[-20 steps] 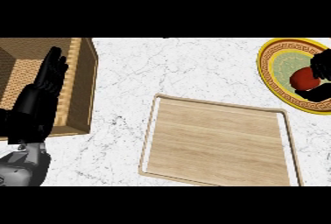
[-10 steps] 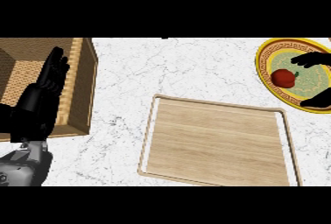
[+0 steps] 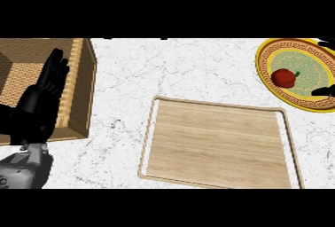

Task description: Pick the bell pepper from the tray and place it in the plate

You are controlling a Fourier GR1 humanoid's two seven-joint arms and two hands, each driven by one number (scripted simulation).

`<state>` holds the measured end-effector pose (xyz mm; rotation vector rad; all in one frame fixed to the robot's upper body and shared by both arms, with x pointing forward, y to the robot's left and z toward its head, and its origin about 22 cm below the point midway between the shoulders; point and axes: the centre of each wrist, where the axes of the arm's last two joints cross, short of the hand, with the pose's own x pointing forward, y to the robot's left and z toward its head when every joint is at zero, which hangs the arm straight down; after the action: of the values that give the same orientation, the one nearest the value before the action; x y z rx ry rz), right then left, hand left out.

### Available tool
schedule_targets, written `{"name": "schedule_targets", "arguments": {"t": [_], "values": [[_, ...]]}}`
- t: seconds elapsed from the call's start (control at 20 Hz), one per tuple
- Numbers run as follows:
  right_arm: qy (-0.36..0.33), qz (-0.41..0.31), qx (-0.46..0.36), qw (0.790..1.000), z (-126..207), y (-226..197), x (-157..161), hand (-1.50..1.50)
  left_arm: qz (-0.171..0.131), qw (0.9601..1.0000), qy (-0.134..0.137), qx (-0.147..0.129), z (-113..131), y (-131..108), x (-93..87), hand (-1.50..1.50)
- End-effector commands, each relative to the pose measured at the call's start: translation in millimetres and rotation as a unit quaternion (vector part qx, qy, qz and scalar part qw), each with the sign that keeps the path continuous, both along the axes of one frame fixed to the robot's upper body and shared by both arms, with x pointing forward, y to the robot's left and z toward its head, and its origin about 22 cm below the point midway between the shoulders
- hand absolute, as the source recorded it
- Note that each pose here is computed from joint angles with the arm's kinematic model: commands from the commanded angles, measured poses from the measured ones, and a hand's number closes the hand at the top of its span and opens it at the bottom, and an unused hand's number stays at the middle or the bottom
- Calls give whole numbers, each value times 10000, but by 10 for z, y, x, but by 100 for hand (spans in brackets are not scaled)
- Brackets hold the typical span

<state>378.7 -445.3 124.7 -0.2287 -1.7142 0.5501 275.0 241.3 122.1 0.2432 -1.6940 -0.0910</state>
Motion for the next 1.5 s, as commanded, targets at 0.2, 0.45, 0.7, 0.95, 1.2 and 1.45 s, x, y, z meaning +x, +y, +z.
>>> {"name": "schedule_targets", "arguments": {"t": [0.2,0.45,0.7,0.95,1.2,1.45], "values": [[82,307,835,9960,1,-285,-128,-150,207,9861,1643,-134,-793,5,-174,0],[13,390,919,9950,-28,-362,-195,-150,146,9854,1680,-235,-789,2,-173,0],[-54,378,944,9948,-140,-304,-186,-150,139,9870,1591,-193,-781,-22,-148,0],[13,123,672,9977,-189,-313,-206,-150,90,9855,1682,-178,-793,-29,-155,0],[64,-95,480,9988,-244,-341,-237,-150,69,9861,1650,-208,-802,-111,-193,0],[48,-204,369,9991,-290,-438,-327,-150,123,9861,1642,-224,-707,42,-120,0]]}}
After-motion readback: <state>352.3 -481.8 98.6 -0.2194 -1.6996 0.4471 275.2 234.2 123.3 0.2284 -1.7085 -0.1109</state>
